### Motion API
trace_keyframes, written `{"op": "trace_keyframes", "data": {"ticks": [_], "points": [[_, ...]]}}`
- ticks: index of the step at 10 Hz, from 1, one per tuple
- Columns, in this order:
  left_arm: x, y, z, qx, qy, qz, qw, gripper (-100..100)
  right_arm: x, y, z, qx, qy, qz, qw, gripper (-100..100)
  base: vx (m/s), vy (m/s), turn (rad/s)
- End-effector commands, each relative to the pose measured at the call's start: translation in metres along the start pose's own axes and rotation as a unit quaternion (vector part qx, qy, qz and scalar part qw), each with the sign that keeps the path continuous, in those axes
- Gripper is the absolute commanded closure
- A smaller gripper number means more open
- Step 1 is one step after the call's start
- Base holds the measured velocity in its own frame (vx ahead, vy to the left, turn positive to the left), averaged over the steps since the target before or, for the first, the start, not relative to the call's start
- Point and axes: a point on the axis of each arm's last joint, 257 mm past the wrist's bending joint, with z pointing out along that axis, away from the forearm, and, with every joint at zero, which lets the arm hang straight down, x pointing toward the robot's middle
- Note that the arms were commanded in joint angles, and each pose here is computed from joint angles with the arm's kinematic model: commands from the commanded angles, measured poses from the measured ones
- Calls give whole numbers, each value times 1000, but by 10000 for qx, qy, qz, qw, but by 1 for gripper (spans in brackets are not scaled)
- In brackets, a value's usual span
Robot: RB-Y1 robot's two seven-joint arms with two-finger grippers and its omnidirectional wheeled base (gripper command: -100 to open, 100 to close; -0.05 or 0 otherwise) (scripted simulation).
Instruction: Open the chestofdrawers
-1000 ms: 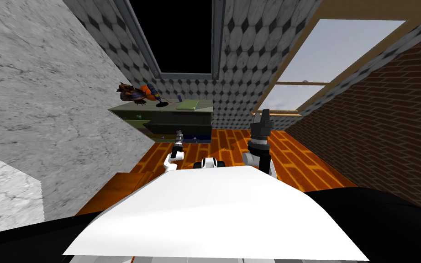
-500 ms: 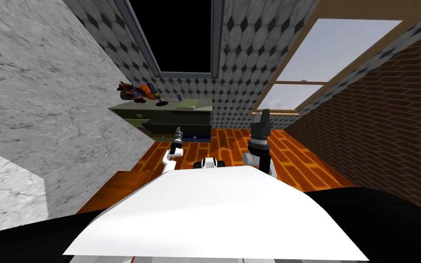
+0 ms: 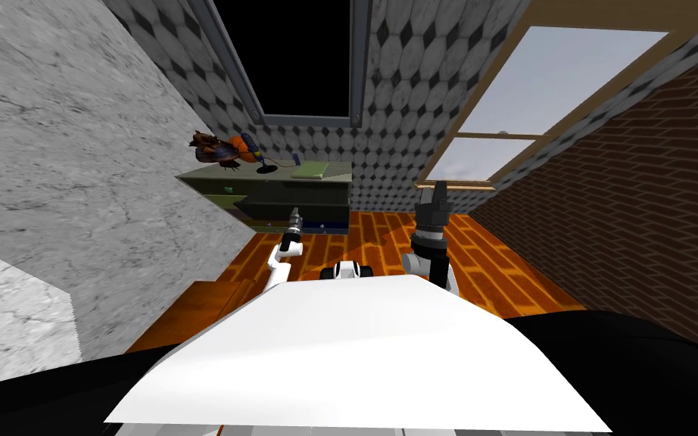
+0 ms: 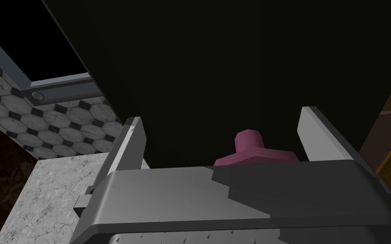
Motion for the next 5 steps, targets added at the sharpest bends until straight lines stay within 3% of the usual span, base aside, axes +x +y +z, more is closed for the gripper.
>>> {"op": "trace_keyframes", "data": {"ticks": [1, 5], "points": [[0, 4, -1, -41, -2, -3, 10000, 0, 0, 0, 0, 0, 0, 0, 10000, 0, 0, 0, 0], [0, 11, -4, -122, -9, -8, 9999, 0, 0, 0, 0, 0, 0, 0, 10000, 0, 0, 0, 0]]}}
